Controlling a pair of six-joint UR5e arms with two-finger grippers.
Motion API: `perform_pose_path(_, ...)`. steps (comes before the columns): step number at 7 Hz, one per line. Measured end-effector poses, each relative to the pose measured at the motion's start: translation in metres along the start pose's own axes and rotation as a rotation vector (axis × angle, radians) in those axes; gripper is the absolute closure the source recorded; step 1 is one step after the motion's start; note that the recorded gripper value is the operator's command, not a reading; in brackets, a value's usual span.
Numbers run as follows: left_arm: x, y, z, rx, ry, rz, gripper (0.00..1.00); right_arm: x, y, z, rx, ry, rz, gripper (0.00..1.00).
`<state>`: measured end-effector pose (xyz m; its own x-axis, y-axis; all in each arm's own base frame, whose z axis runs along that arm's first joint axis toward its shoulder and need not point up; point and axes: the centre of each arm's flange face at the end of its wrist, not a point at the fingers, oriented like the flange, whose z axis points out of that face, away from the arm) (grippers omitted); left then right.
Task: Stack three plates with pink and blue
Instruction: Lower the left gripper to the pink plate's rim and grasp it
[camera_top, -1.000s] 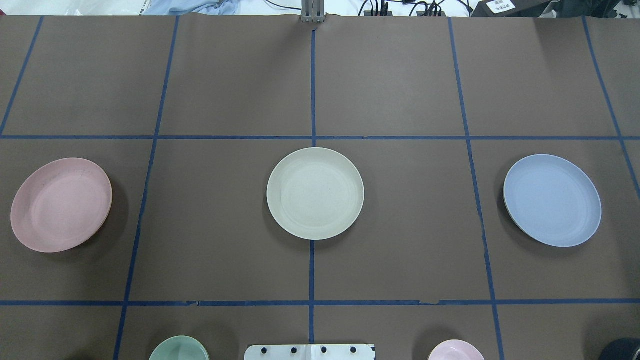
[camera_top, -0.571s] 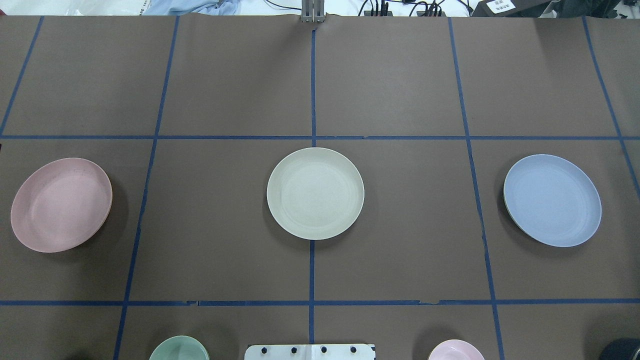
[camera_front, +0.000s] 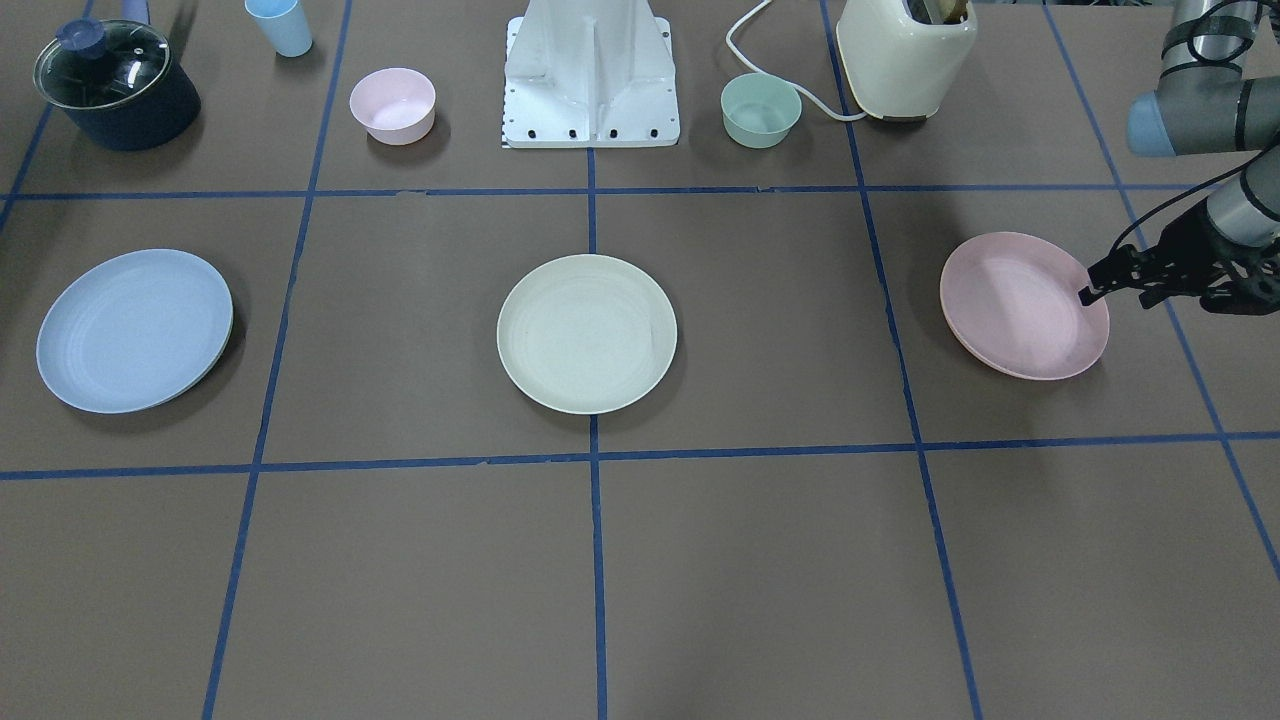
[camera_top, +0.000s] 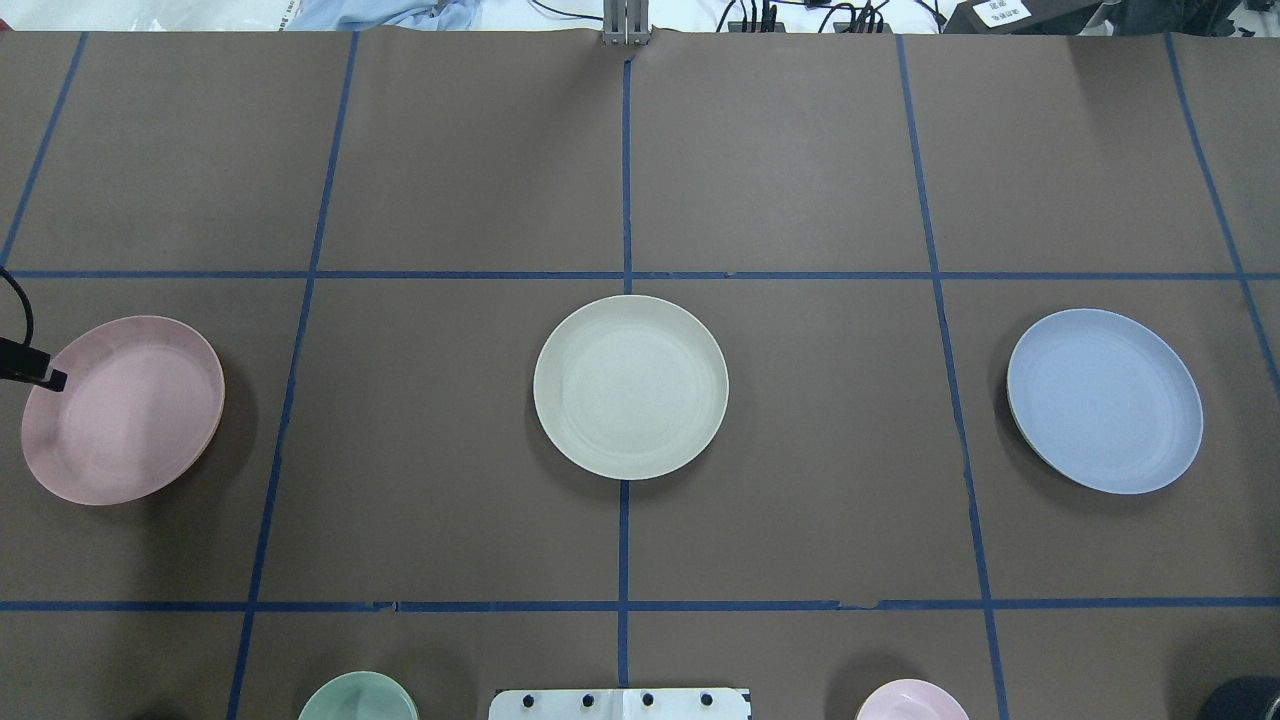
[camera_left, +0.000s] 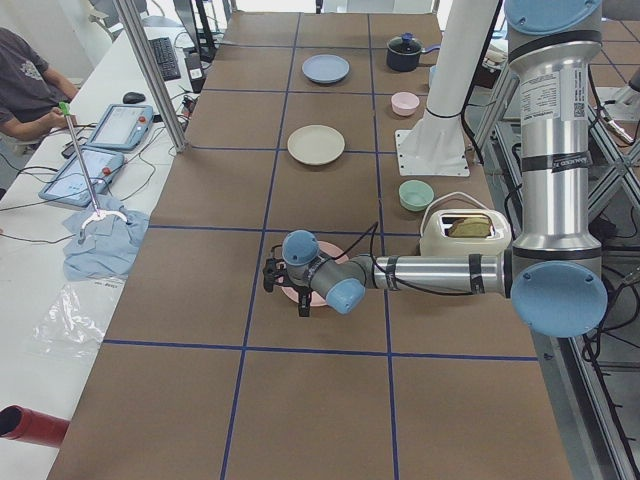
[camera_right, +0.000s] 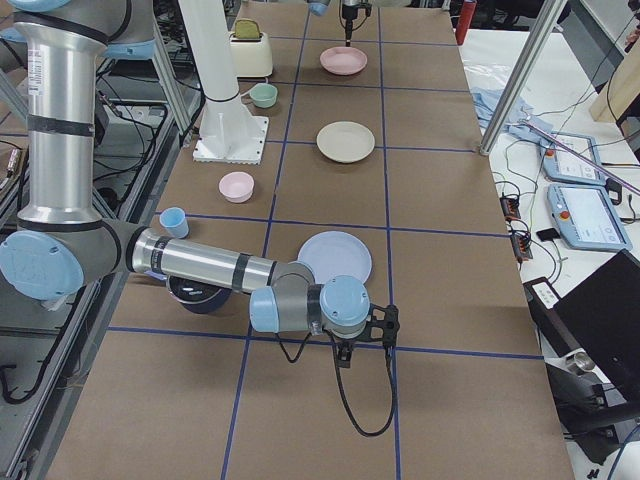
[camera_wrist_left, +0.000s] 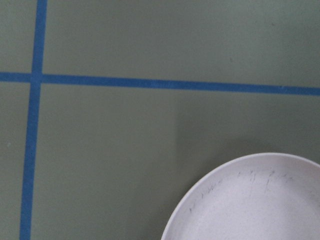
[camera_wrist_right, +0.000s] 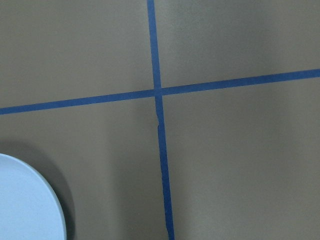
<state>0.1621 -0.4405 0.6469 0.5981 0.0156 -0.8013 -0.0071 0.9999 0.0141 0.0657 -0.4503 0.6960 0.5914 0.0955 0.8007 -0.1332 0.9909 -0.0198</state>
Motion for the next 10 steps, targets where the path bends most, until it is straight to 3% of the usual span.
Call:
perform_pose_path(3, 0.003, 0.007, 0.016, -0.036, -0.006, 0.011, 0.46, -0.013, -0.004, -0.004, 0.007, -0.007, -0.011, 0.0)
perform_pose_path(7, -0.004, 0.009, 0.023, -0.048, -0.017, 0.001, 0.53, -0.021, -0.008, -0.008, 0.015, -0.011, -0.013, 0.0)
perform_pose_path(8, -0.004, 0.009, 0.023, -0.047, -0.019, 0.001, 0.65, -0.022, -0.008, -0.008, 0.014, -0.011, -0.013, 0.0)
perform_pose_path(10, -0.007, 0.009, 0.023, -0.039, -0.032, -0.002, 1.0, -0.022, -0.008, -0.008, 0.014, -0.011, -0.013, 0.0)
